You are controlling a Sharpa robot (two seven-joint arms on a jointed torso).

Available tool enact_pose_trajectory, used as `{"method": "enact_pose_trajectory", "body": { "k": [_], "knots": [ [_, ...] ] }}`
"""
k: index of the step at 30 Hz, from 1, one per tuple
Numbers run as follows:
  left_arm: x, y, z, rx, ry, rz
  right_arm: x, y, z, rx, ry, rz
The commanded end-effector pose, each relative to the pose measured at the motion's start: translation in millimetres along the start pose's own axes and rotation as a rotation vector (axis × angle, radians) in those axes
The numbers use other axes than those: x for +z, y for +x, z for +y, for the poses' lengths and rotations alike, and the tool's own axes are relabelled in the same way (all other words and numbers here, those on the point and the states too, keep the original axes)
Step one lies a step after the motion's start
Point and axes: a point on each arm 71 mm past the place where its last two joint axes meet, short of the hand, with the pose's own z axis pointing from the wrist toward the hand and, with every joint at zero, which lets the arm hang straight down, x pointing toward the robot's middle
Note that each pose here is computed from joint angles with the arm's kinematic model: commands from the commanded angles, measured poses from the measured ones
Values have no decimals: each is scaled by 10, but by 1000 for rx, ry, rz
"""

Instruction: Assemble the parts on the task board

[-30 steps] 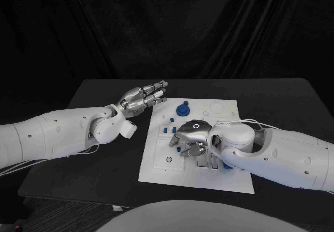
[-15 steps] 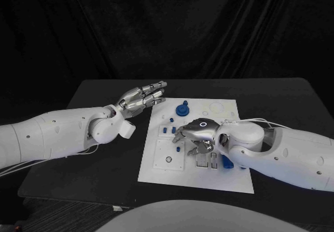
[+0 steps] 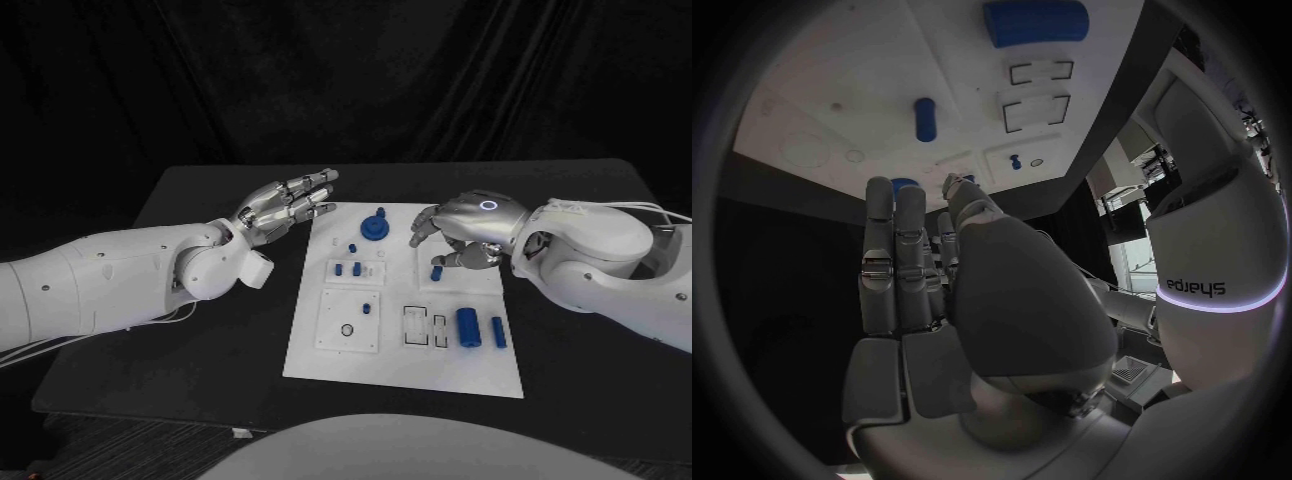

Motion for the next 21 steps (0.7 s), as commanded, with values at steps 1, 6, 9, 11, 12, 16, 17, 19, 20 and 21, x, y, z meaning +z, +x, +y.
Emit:
{"method": "enact_pose_trajectory", "body": {
  "k": [1, 6, 9, 11, 12, 16, 17, 19, 20, 21],
  "knots": [
    [-2, 8, -11, -9, 22, 6, -65, -10, -105, 34, 52, 10],
    [2, 5, -7, -10, 22, 7, -145, 64, -272, 66, 129, 78],
    [4, 8, -3, -11, 22, 9, -166, 114, -315, 76, 149, 104],
    [5, 8, -1, -11, 21, 10, -169, 146, -330, 82, 155, 114],
    [4, 8, 1, -12, 21, 10, -167, 172, -338, 86, 158, 120],
    [3, 10, 9, -14, 20, 11, -146, 260, -349, 99, 155, 129],
    [3, 11, 10, -14, 20, 12, -139, 284, -348, 103, 153, 130],
    [3, 11, 12, -14, 19, 12, -127, 321, -344, 108, 150, 131],
    [2, 11, 14, -15, 19, 12, -119, 338, -341, 110, 149, 132],
    [0, 10, 15, -15, 17, 13, -108, 359, -336, 113, 147, 135]
  ]
}}
